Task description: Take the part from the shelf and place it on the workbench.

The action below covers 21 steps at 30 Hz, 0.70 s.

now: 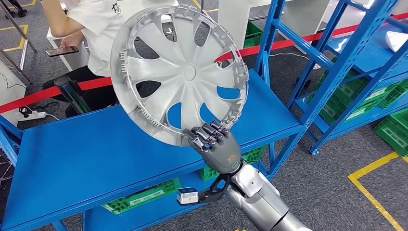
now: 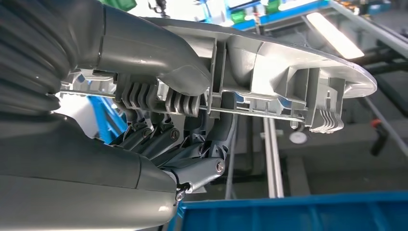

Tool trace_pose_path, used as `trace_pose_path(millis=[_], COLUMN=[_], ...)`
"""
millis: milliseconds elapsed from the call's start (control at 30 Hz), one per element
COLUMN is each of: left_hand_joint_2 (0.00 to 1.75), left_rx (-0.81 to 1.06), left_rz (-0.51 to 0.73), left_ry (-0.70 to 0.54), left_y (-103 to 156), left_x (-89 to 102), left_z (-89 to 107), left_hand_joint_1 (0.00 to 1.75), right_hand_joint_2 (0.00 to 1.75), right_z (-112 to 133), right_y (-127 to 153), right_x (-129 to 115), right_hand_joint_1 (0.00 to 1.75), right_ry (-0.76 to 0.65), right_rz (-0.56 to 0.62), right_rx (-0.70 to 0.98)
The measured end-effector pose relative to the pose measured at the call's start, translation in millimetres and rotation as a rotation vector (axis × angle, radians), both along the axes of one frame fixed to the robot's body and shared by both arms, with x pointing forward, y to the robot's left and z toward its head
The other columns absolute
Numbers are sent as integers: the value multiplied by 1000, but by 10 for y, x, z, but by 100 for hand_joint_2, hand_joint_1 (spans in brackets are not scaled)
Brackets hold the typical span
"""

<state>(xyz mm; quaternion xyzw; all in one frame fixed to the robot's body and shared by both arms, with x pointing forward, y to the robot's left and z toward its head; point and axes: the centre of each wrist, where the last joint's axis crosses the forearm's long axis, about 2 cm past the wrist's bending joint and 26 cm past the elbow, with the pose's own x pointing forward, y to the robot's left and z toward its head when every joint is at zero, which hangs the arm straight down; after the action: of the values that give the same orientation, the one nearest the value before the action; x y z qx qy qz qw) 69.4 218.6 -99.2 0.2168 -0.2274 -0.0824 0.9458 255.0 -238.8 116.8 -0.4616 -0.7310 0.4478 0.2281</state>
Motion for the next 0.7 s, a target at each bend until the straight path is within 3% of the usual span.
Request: trace_pose_path(millis=[700], left_hand_joint_2=[175], left_rx=[8], left_rz=[-17], left_ry=[9], left_y=[76], left_x=[-54], left_z=[-20], left_hand_joint_1=[0], right_hand_joint_2=[175], right_z=[47], right_y=[174], right_x=[-125], right_hand_joint_1=[175], right_ry=[12], right_rz=[57], right_rx=[-11])
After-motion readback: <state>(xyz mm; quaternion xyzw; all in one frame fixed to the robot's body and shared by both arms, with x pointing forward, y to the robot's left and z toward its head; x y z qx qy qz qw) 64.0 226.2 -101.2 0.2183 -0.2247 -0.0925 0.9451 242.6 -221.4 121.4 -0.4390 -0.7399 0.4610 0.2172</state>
